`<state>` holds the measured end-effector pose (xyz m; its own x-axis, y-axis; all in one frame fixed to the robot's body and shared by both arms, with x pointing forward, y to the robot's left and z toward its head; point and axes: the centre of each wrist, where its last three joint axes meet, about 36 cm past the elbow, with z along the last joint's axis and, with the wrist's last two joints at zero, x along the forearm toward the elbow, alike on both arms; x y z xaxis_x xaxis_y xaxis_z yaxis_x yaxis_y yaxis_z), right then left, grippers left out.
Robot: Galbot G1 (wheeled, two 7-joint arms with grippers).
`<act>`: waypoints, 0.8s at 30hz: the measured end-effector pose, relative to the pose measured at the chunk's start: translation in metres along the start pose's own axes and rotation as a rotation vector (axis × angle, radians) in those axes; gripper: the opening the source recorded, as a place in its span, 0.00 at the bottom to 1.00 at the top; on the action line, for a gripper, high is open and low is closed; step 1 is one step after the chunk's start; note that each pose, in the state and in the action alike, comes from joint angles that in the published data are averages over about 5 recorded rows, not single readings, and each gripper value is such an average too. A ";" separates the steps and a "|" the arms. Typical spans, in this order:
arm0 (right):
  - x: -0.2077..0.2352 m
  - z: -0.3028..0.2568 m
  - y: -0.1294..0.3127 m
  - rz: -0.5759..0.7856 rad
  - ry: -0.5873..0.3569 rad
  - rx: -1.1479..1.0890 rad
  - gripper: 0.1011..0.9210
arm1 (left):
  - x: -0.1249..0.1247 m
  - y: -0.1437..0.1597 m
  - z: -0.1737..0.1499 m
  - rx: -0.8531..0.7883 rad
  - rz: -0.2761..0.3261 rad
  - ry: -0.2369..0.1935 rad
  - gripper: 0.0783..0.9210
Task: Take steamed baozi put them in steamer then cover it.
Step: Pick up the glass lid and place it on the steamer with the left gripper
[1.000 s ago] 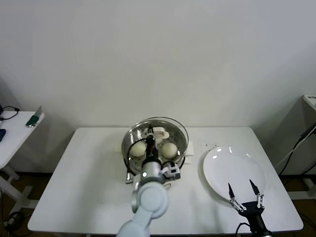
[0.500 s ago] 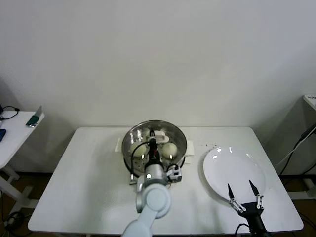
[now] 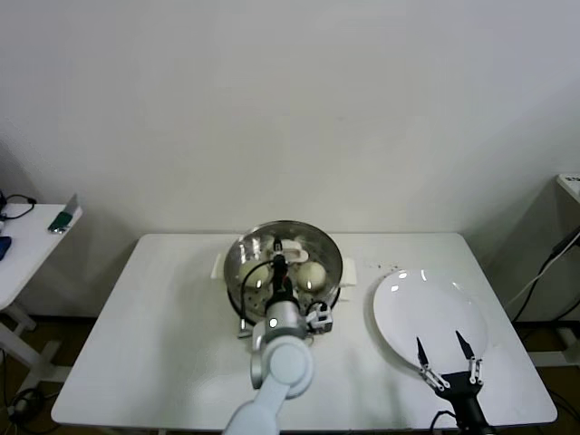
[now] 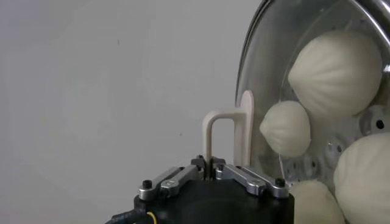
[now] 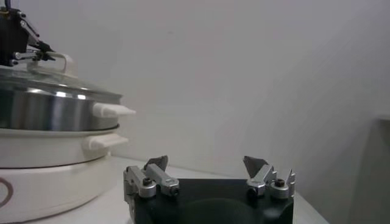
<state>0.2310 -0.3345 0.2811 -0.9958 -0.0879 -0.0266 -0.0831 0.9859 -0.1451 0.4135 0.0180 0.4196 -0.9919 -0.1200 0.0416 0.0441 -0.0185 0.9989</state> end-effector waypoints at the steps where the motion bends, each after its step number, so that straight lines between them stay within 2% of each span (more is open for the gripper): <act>1: 0.000 0.000 0.000 -0.001 0.000 0.000 0.88 | 0.000 0.000 0.000 0.001 0.000 0.000 0.08; 8: -0.001 0.000 0.000 -0.006 -0.001 0.001 0.88 | 0.001 0.000 0.000 0.019 0.002 0.001 0.08; 11: -0.001 0.001 0.001 -0.008 0.001 -0.001 0.88 | 0.002 0.003 -0.001 0.035 0.004 -0.001 0.11; 24: -0.002 0.001 0.001 -0.028 0.020 0.004 0.88 | 0.020 0.025 0.001 0.136 0.027 -0.033 0.54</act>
<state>0.2330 -0.3332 0.2804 -0.9937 -0.1124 -0.0031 -0.1106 0.9825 -0.1497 0.3946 0.0157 0.4457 -0.9940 -0.0861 0.0670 0.0565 0.1188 0.9913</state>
